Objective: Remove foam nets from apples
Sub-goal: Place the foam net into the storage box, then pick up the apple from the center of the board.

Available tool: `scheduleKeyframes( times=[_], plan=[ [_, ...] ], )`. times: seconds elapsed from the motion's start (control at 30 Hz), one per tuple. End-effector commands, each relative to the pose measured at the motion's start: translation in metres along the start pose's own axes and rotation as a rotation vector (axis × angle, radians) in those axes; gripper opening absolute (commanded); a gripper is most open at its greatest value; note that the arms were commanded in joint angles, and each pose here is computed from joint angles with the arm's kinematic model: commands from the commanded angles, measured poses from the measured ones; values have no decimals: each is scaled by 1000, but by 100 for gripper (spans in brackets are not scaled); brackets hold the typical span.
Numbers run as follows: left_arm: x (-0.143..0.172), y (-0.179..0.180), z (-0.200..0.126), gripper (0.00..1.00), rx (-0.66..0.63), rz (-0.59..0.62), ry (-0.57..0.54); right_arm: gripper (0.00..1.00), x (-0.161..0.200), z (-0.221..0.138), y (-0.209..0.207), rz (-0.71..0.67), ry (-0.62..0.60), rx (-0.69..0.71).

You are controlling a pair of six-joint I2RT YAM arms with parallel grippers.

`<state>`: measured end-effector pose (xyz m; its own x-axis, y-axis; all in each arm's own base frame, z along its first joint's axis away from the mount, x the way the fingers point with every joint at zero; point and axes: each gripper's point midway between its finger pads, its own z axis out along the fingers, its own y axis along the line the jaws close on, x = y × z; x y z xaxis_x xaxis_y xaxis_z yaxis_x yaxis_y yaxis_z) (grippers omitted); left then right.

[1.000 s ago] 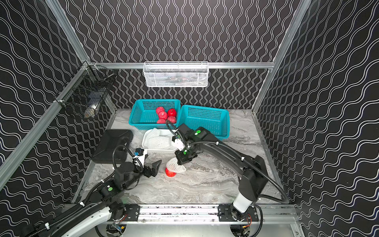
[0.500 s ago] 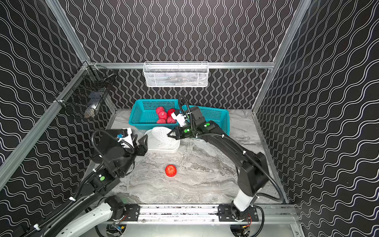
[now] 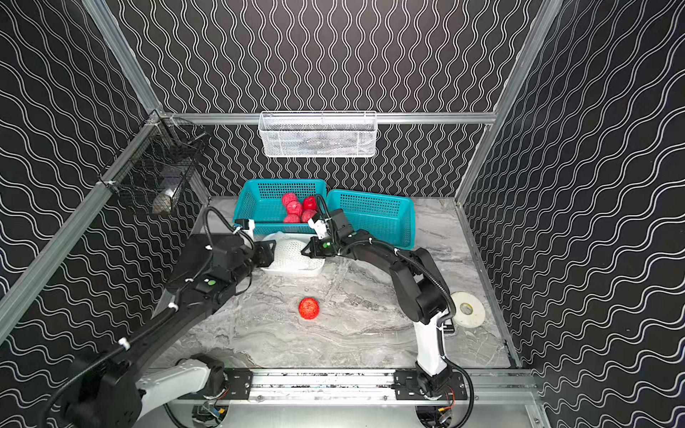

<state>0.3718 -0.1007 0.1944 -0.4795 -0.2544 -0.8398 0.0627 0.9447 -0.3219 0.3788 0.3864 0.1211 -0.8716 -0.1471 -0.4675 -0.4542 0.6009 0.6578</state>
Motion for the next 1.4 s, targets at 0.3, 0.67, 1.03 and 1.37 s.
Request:
scheduleKeyframes(
  times=[0.3, 0.67, 1.03, 1.37],
  plan=[
    [50, -9, 63, 54, 51, 99, 177, 0, 5, 12, -26, -24, -9, 84],
    [89, -2, 91, 56, 19, 115, 337, 29, -7, -9, 0, -86, -51, 32],
    [101, 0, 99, 57, 15, 111, 382, 100, -20, -97, 47, -201, -246, 57],
    [109, 4, 104, 57, -6, 116, 424, 100, 13, -165, 42, -273, -426, 168]
  ],
)
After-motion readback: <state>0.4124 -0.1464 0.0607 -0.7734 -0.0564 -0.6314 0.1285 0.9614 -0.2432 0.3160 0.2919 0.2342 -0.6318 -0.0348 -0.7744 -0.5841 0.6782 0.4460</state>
